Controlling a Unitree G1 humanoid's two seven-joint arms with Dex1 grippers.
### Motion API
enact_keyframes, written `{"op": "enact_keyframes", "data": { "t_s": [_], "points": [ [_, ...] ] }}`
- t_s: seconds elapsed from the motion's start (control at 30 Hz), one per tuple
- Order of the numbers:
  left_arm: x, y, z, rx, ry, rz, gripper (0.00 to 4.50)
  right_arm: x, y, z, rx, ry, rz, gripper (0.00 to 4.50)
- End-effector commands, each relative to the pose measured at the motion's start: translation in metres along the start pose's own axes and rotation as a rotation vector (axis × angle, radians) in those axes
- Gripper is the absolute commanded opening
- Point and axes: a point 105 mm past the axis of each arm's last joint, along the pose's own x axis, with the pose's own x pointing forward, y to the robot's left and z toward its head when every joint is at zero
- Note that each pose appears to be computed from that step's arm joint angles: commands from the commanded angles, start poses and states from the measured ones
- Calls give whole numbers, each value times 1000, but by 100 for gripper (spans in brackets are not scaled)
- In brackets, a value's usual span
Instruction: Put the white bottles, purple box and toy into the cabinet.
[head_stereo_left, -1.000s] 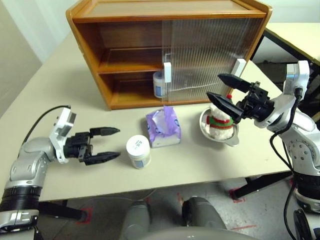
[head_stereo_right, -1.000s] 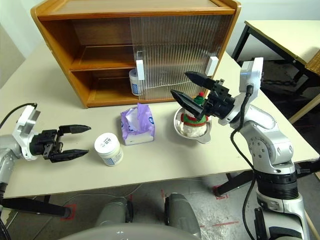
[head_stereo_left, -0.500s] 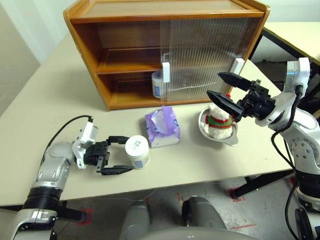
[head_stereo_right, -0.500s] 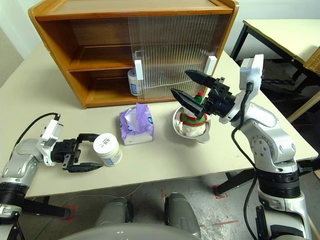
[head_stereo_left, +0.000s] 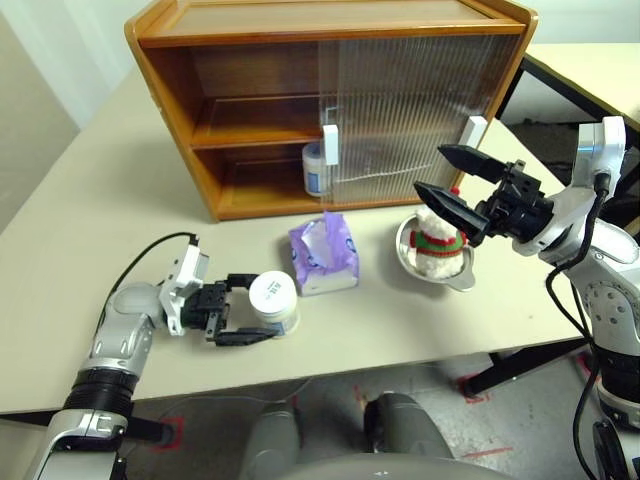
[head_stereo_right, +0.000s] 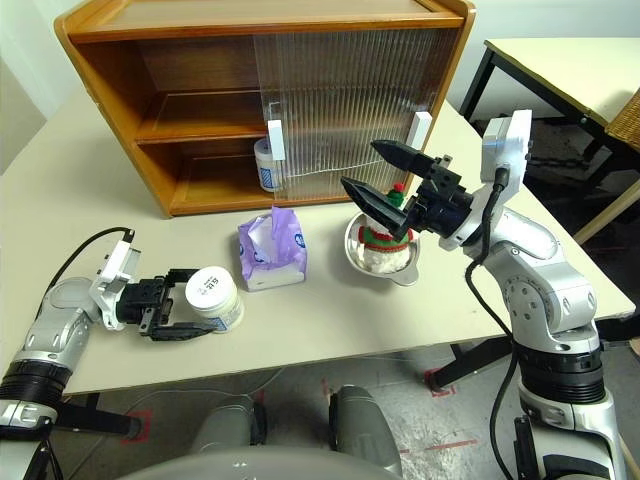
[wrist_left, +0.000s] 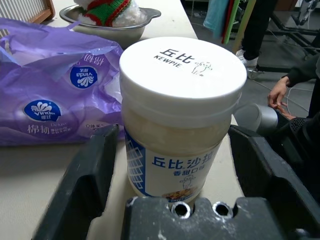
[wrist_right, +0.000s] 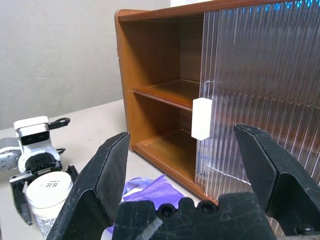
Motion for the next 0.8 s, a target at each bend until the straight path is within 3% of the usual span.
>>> {"op": "enact_keyframes", "data": {
  "t_s": [0.03,0.3,0.8],
  "points": [
    [3,2,-3,4,15,-1,304,-2,-2,3,-8,-7,-11,450],
    [6,7,-3,-21,-8,37,304,-3,-3,1,-8,-8,-14,450],
    [-33,81,32,-75,-151,488,304,2,1,-5,10,-24,-4,450]
  ]
}}
